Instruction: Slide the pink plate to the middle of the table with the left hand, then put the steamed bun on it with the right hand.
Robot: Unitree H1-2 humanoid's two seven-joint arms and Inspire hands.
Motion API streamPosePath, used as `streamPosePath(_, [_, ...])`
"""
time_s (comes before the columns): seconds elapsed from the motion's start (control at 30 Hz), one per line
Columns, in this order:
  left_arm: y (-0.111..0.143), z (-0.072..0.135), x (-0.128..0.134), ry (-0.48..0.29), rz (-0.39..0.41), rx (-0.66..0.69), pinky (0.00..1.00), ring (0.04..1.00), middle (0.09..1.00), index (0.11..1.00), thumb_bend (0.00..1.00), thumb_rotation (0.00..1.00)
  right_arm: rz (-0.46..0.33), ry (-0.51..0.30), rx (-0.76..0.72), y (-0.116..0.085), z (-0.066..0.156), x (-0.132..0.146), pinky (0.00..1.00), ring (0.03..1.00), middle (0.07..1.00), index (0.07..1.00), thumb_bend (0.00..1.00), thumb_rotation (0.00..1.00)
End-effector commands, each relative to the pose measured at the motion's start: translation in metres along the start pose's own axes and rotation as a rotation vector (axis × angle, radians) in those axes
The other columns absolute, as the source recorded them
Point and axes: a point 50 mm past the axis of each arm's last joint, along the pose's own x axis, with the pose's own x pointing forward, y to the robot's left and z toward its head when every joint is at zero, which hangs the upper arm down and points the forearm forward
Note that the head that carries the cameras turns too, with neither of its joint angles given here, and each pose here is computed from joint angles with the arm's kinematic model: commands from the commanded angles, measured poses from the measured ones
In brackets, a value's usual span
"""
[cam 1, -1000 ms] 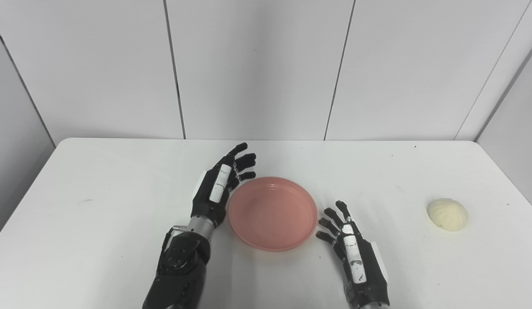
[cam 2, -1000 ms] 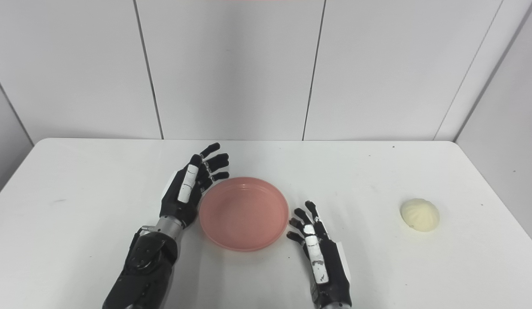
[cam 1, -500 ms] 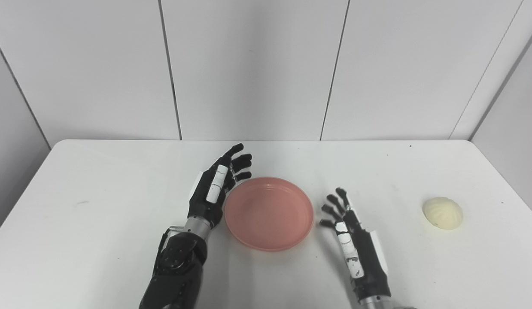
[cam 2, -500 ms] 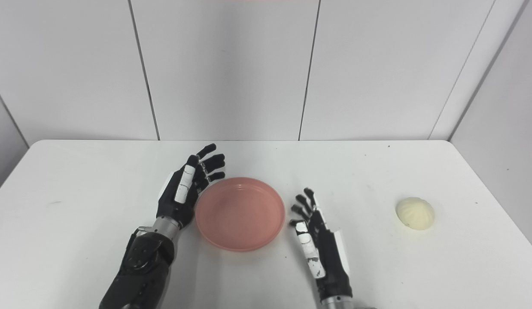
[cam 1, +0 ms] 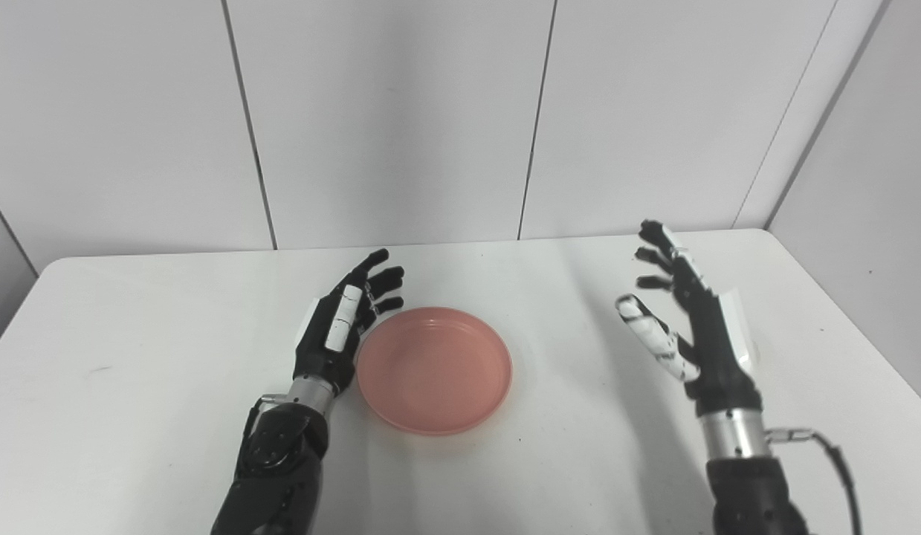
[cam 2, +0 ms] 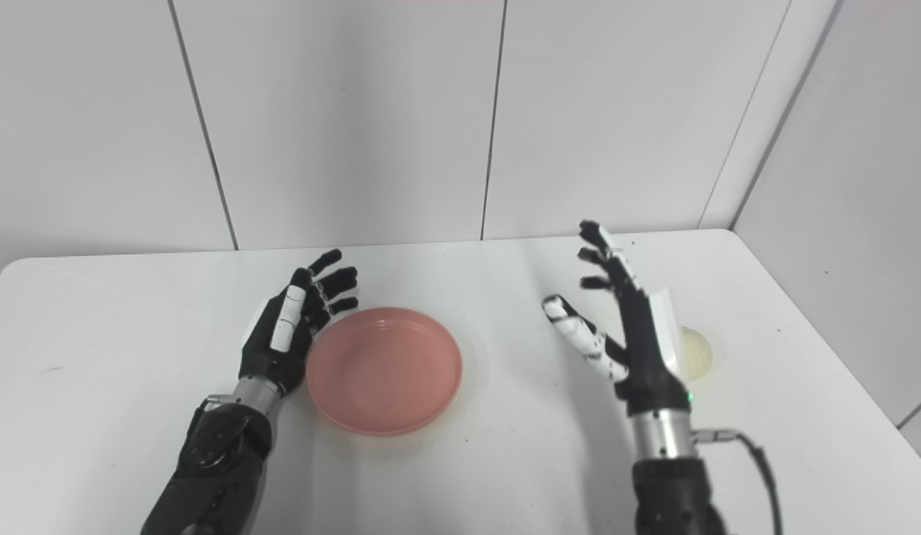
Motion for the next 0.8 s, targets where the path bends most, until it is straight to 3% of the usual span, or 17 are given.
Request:
streamPosePath(0.0, [0.01,-0.019,-0.018,0.023,0.017,-0.015,0.73,0.82,0.773,0.806,0.93,0.81,-0.012,0.015,-0.155,-0.024,0.008,0.014,0.71,0.821,0.86,0.853,0.84,0.73])
streamPosePath(0.1, [0.01,-0.018,-0.017,0.022,0.015,-0.02,0.74,0.828,0.774,0.807,0.95,0.81,0.009,0.075,-0.306,-0.041,0.005,0.024,0.65,0.812,0.853,0.821,0.88,0.56])
streamPosePath(0.27, [0.009,-0.017,-0.016,0.021,0.016,-0.022,0.74,0.83,0.778,0.816,0.95,0.81,0.006,0.128,-0.466,-0.056,-0.004,0.038,0.6,0.803,0.852,0.821,0.95,0.54])
streamPosePath(0.47, [0.008,-0.017,-0.015,0.017,0.008,-0.015,0.74,0.827,0.778,0.816,0.94,0.81,0.155,0.262,-0.614,-0.07,-0.013,0.055,0.61,0.827,0.866,0.839,0.96,0.51])
streamPosePath(0.5, [0.008,-0.017,-0.015,0.017,0.009,-0.015,0.74,0.826,0.776,0.813,0.95,0.82,0.172,0.275,-0.622,-0.071,-0.015,0.057,0.6,0.813,0.859,0.832,0.98,0.47])
streamPosePath(0.77, [0.005,-0.016,-0.015,0.018,0.012,-0.029,0.73,0.819,0.768,0.814,0.92,0.81,0.292,0.386,-0.732,-0.066,-0.036,0.077,0.6,0.827,0.876,0.834,1.0,0.39])
